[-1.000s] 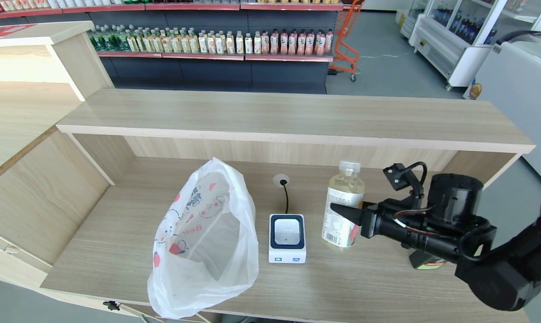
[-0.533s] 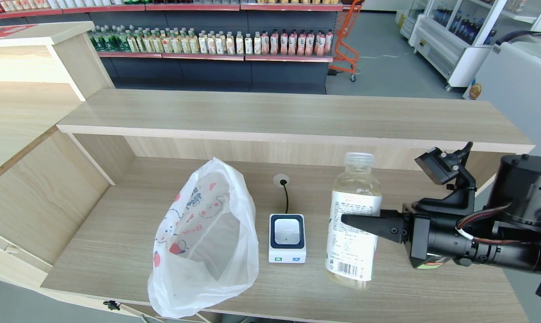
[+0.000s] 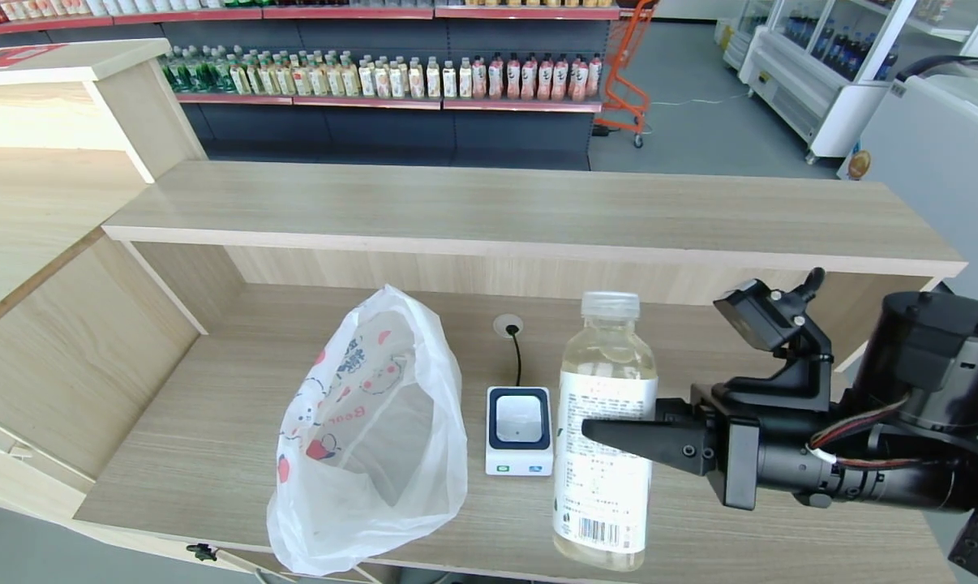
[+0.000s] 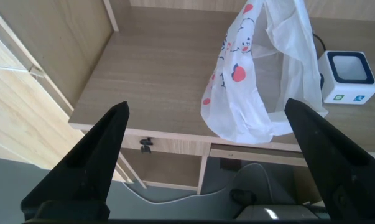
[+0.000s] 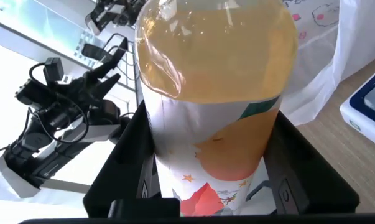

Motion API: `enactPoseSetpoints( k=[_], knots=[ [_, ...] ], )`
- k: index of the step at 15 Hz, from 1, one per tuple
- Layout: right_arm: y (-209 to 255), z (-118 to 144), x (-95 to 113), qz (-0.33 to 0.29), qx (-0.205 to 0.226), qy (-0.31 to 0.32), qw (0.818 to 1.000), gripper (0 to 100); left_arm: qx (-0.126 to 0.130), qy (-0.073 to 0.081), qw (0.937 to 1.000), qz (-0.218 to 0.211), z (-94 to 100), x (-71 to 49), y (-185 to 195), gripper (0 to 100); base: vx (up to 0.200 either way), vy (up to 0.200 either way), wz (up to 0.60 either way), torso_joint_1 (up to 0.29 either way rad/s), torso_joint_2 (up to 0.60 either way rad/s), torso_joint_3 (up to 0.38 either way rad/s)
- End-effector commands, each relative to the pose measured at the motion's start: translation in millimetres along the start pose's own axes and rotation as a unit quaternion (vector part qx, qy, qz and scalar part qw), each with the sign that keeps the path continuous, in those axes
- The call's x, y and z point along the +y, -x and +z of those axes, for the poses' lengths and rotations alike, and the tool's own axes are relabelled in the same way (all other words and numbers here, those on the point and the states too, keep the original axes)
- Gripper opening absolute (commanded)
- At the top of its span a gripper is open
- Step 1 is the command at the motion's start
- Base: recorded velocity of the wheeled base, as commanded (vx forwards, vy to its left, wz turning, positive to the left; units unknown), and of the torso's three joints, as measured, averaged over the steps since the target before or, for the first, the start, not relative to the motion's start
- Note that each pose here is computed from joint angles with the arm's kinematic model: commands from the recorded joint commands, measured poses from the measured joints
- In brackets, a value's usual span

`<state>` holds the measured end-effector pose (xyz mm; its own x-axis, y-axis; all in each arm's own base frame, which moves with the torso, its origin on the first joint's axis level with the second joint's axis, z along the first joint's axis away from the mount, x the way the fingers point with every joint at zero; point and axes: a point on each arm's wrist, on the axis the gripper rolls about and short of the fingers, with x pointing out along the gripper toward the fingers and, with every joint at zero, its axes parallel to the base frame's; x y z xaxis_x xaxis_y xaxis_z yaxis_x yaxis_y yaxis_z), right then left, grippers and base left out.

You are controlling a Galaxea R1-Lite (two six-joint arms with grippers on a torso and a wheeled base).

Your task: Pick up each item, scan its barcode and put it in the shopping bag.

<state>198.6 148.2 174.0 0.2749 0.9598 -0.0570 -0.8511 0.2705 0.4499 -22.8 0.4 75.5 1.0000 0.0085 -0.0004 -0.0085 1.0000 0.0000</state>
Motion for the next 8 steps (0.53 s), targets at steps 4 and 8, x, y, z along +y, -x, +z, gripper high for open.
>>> enactPoseSetpoints(
  k=[4,8],
  knots=[
    [-7.1,-6.2,1.9,0.011,0.014,-0.005,1.000,0,0.000,0.000,1.0000,0.000,0.0,0.0,0.0,100,0.000,0.000,0.00,0.000,0.00,0.000],
    [-6.7,-7.5,1.6,0.009,0.015,-0.004,1.000,0,0.000,0.000,1.0000,0.000,0.0,0.0,0.0,100,0.000,0.000,0.00,0.000,0.00,0.000]
  ],
)
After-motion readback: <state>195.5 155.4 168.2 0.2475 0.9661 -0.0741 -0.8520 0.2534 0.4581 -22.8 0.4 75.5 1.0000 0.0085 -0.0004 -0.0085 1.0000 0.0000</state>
